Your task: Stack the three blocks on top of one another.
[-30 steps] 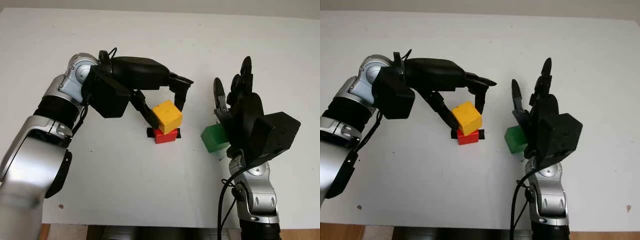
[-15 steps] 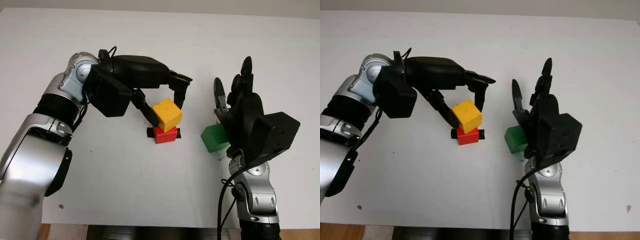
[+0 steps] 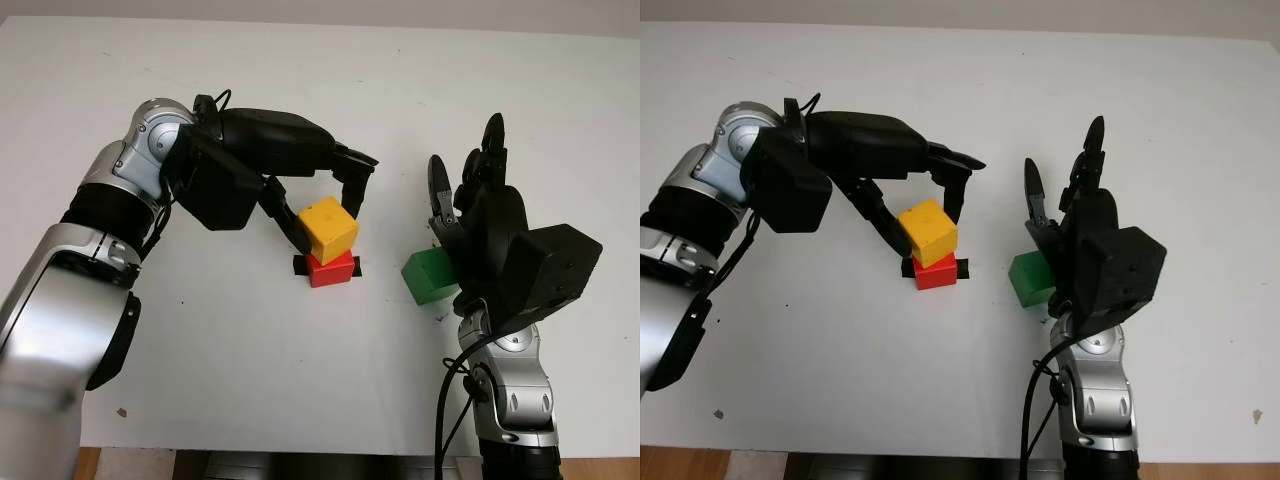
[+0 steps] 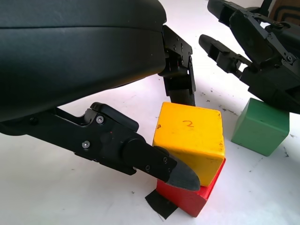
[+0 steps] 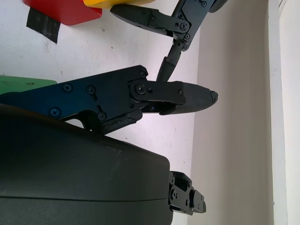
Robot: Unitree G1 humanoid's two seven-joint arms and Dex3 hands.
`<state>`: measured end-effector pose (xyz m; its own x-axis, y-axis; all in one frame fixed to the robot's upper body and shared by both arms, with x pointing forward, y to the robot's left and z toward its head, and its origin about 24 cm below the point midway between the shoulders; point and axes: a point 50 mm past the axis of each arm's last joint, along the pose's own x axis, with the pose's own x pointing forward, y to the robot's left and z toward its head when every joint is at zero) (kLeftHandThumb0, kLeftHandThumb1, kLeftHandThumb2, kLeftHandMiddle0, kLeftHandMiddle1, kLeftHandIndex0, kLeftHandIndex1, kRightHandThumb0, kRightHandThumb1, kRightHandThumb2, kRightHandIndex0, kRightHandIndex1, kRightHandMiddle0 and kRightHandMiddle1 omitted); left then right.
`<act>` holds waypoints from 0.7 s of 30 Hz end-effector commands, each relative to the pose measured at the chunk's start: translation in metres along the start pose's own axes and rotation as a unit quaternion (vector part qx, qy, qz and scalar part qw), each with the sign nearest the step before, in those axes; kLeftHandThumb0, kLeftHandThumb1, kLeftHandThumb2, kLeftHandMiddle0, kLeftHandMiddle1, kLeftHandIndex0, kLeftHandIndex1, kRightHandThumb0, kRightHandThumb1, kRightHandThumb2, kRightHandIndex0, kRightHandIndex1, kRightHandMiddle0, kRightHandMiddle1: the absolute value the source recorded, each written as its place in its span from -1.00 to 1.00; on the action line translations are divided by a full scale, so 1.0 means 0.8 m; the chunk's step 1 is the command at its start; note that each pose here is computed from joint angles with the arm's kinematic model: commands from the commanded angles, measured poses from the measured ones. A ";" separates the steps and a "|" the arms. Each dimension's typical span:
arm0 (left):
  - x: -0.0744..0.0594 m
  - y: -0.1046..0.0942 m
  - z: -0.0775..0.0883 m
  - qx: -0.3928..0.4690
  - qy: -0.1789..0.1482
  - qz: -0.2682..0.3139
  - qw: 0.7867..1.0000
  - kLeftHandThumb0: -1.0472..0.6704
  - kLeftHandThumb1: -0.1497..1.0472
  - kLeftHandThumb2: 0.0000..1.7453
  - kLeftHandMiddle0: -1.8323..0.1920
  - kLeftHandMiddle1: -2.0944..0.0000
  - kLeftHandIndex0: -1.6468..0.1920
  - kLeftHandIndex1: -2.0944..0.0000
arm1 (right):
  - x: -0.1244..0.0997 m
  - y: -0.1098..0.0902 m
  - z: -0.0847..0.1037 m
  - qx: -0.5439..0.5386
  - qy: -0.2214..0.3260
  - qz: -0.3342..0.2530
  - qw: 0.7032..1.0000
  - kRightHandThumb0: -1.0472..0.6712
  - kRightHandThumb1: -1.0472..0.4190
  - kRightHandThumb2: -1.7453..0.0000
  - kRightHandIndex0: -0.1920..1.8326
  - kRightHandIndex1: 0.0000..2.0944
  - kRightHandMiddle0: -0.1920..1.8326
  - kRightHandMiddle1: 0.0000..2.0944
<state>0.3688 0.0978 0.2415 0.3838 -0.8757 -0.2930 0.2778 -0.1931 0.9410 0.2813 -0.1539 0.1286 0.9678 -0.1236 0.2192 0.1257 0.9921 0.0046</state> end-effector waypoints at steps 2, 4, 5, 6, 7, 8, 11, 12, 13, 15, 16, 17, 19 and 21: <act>-0.003 0.009 0.003 0.017 0.004 -0.007 1.000 -0.39 0.99 -0.94 0.74 0.95 0.45 -0.59 | -0.002 -0.002 0.001 -0.001 -0.005 0.000 1.000 -0.51 -1.00 0.54 -1.00 -0.99 -0.99 -0.95; -0.003 0.008 0.003 0.016 0.003 -0.005 1.000 -0.39 0.99 -0.94 0.74 0.95 0.46 -0.59 | -0.002 -0.002 0.001 -0.004 -0.005 0.000 1.000 -0.51 -1.00 0.54 -1.00 -0.99 -0.99 -0.95; -0.003 0.008 0.003 0.016 0.003 -0.005 1.000 -0.39 0.99 -0.94 0.74 0.95 0.46 -0.59 | -0.002 -0.002 0.002 -0.005 -0.005 0.000 1.000 -0.51 -1.00 0.53 -1.00 -0.99 -0.99 -0.95; -0.003 0.008 0.003 0.015 0.002 -0.004 1.000 -0.40 0.99 -0.94 0.74 0.95 0.46 -0.59 | -0.002 -0.002 0.002 -0.003 -0.005 -0.002 1.000 -0.51 -1.00 0.53 -1.00 -0.99 -0.99 -0.95; -0.002 0.008 0.002 0.014 0.003 -0.004 1.000 -0.40 0.99 -0.94 0.74 0.95 0.46 -0.59 | -0.002 -0.002 0.002 -0.002 -0.006 -0.001 1.000 -0.51 -1.00 0.54 -1.00 -0.98 -0.99 -0.95; -0.002 0.008 0.002 0.012 0.003 -0.004 1.000 -0.41 0.97 -0.94 0.74 0.95 0.45 -0.57 | -0.002 -0.001 0.002 -0.001 -0.006 -0.001 1.000 -0.51 -1.00 0.54 -1.00 -0.98 -0.99 -0.95; -0.001 0.008 0.003 0.016 0.006 -0.014 1.000 -0.47 0.93 -0.94 0.78 0.96 0.50 -0.34 | -0.002 -0.001 0.002 -0.002 -0.005 -0.002 1.000 -0.51 -1.00 0.54 -1.00 -0.98 -1.00 -0.95; -0.001 0.008 0.004 0.018 0.007 -0.017 1.000 -0.54 0.91 -0.94 0.82 0.96 0.55 -0.08 | -0.002 -0.001 0.002 -0.003 -0.004 -0.002 1.000 -0.51 -1.00 0.54 -1.00 -0.98 -0.99 -0.95; -0.001 0.007 0.004 0.020 0.006 -0.018 1.000 -0.56 0.89 -0.94 0.84 0.95 0.56 0.09 | -0.002 -0.001 0.001 -0.004 -0.004 -0.003 1.000 -0.51 -1.00 0.54 -0.99 -0.98 -0.99 -0.95; -0.001 0.006 0.004 0.023 0.004 -0.019 1.000 -0.62 0.86 -0.94 0.87 0.95 0.59 0.36 | -0.002 -0.001 0.001 -0.004 -0.003 -0.003 1.000 -0.51 -1.00 0.55 -0.99 -0.98 -0.99 -0.95; -0.001 0.006 0.005 0.024 0.004 -0.020 1.000 -0.63 0.86 -0.94 0.88 0.96 0.61 0.41 | -0.002 -0.001 0.001 -0.004 -0.004 -0.002 1.000 -0.51 -1.00 0.55 -0.99 -0.98 -0.99 -0.95; -0.001 0.006 0.005 0.024 0.004 -0.021 0.999 -0.65 0.86 -0.94 0.89 0.96 0.63 0.44 | -0.002 -0.001 0.001 -0.004 -0.004 -0.002 1.000 -0.51 -1.00 0.55 -1.00 -0.98 -0.99 -0.95; -0.002 0.006 0.006 0.025 0.000 -0.023 0.999 -0.66 0.85 -0.94 0.91 0.96 0.67 0.48 | -0.002 -0.002 0.001 -0.007 -0.005 -0.001 1.000 -0.51 -1.00 0.54 -1.00 -0.97 -0.99 -0.95; -0.002 0.006 0.007 0.025 -0.003 -0.024 0.999 -0.66 0.84 -0.94 0.93 0.97 0.71 0.51 | -0.001 -0.002 0.001 -0.009 -0.005 -0.002 1.000 -0.52 -1.00 0.54 -1.00 -0.97 -0.99 -0.95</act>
<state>0.3672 0.0981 0.2420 0.3769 -0.8619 -0.3393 0.2781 -0.2441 0.9290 0.2813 -0.1540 0.1286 0.9674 -0.1254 0.2200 0.1291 0.9916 -0.0027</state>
